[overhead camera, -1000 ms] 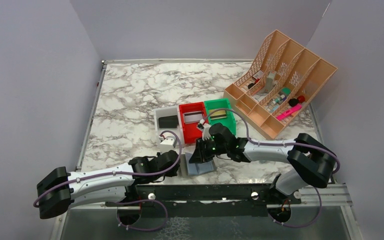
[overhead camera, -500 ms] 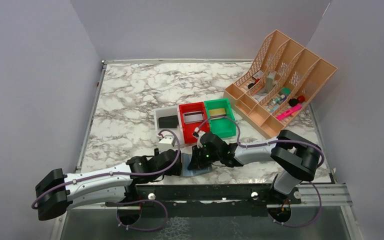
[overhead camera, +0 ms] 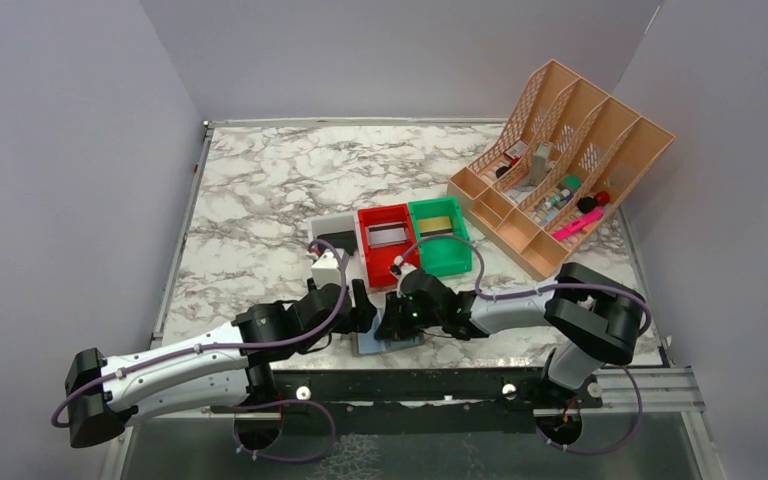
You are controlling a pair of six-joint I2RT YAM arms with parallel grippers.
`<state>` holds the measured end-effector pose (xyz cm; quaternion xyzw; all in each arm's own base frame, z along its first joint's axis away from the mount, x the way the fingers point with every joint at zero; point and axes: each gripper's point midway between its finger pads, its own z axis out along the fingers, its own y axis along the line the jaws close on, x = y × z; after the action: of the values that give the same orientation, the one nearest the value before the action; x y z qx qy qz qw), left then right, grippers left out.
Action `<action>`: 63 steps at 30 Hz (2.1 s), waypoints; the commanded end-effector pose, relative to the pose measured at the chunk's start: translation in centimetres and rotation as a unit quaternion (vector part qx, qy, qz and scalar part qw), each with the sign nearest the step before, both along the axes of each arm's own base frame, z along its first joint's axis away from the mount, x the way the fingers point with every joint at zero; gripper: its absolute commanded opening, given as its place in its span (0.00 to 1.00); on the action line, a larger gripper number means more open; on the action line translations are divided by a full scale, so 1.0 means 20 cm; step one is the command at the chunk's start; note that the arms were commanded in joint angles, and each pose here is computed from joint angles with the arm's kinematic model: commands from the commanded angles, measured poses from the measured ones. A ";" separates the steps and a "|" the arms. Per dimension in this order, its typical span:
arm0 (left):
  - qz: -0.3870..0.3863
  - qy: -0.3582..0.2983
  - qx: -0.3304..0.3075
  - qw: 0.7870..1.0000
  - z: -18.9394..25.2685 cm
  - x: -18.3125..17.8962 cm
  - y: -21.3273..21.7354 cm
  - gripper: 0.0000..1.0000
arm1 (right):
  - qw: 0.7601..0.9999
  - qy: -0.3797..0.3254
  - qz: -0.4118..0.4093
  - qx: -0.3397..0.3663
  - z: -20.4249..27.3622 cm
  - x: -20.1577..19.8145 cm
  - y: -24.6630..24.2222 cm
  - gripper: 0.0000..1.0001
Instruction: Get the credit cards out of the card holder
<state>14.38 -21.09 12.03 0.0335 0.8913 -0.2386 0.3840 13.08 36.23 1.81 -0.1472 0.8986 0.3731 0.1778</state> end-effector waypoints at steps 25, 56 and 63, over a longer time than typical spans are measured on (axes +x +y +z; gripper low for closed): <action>-0.070 0.066 0.062 0.993 -0.42 -0.06 -0.16 0.33 | 0.975 -0.107 -0.176 -0.084 0.23 0.15 -0.53 0.48; -0.074 0.060 0.054 0.994 -0.41 -0.08 -0.13 0.32 | 0.980 -0.082 -0.128 -0.132 0.16 0.14 -0.43 0.49; -0.073 0.057 0.054 0.994 -0.39 -0.07 -0.14 0.31 | 0.983 -0.084 -0.115 -0.111 0.20 0.12 -0.41 0.53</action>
<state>13.01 -23.67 3.76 0.1018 0.9223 -0.2096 0.3084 15.45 28.03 5.14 -0.0876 0.9308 0.2293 0.2710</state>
